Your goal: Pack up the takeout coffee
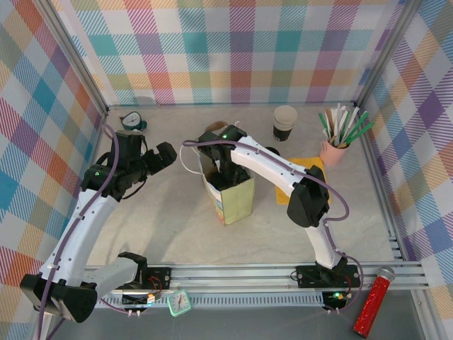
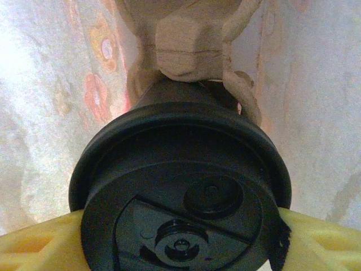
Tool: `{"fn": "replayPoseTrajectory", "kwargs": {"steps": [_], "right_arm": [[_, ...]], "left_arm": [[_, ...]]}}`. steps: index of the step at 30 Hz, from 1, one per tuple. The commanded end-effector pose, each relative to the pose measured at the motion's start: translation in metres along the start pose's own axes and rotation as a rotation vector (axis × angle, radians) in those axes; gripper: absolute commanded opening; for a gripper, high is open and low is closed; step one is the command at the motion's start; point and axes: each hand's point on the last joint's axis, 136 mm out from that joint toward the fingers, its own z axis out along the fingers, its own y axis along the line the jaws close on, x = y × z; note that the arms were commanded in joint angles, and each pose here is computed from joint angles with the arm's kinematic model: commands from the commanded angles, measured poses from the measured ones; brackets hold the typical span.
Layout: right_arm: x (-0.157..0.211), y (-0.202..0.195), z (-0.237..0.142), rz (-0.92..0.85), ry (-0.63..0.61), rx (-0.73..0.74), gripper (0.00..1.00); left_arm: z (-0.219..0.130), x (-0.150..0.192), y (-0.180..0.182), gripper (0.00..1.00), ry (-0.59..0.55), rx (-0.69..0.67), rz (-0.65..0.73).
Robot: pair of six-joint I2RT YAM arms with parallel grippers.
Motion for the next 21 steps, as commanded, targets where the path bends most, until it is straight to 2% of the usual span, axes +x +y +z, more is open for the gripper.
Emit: {"fn": "replayPoseTrajectory", "kwargs": {"steps": [1, 21], "right_arm": [[0.0073, -0.0196, 0.0347, 0.011, 0.105, 0.106, 0.74], [0.0069, -0.0191, 0.0444, 0.014, 0.115, 0.1, 0.74]], "left_arm": [[-0.0048, -0.0079, -0.0073, 1.0, -0.024, 0.035, -0.013], [-0.0054, -0.0068, -0.0088, 1.0, -0.019, 0.045, -0.013]]}}
